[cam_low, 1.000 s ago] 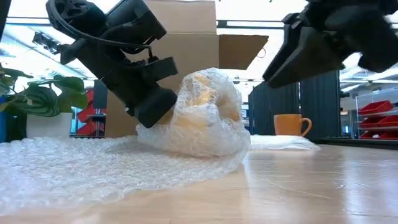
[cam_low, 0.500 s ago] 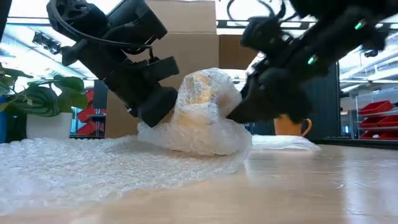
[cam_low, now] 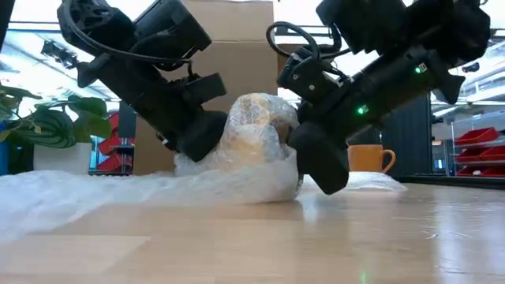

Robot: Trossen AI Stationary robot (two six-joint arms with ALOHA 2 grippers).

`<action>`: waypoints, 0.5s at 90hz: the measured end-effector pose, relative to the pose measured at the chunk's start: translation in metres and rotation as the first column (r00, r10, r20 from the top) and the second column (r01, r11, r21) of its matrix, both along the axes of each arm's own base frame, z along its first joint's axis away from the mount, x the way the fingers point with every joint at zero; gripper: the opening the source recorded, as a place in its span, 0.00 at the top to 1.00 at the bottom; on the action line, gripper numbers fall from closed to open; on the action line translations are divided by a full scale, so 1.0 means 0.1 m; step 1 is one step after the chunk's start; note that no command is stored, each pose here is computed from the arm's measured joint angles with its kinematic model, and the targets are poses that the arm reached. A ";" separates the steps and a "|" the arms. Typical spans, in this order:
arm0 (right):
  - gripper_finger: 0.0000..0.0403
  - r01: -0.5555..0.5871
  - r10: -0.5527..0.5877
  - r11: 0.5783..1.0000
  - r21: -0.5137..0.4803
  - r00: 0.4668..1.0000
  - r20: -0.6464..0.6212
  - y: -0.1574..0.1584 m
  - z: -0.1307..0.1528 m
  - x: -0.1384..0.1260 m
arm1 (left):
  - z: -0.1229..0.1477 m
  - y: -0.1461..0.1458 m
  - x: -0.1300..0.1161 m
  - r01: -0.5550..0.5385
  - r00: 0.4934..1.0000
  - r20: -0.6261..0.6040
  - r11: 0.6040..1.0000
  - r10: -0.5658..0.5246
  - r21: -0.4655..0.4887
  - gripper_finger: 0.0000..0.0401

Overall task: Wrap mug
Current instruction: Wrap the yellow mug with the bubble wrap

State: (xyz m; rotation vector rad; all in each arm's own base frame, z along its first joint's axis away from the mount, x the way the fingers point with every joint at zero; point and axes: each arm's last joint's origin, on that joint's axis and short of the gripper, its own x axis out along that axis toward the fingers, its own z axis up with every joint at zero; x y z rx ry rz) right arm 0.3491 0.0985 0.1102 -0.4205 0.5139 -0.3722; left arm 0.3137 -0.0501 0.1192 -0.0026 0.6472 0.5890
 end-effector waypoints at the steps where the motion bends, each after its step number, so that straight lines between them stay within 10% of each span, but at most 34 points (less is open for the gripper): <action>1: 0.73 0.002 -0.002 1.000 -0.002 1.000 0.000 0.00 0.00 0.00 | 0.00 0.00 0.00 0.000 1.000 0.001 1.000 0.000 0.000 0.71; 16: 0.95 0.012 -0.012 1.000 -0.016 1.000 -0.005 0.02 0.02 0.00 | 0.14 0.00 -0.04 0.040 0.999 -0.020 0.999 -0.040 0.023 0.71; 45: 0.96 0.005 -0.029 0.954 -0.301 0.997 -0.077 0.14 0.21 -0.09 | 0.85 -0.06 -0.43 0.093 0.995 0.032 0.996 -0.093 0.015 0.71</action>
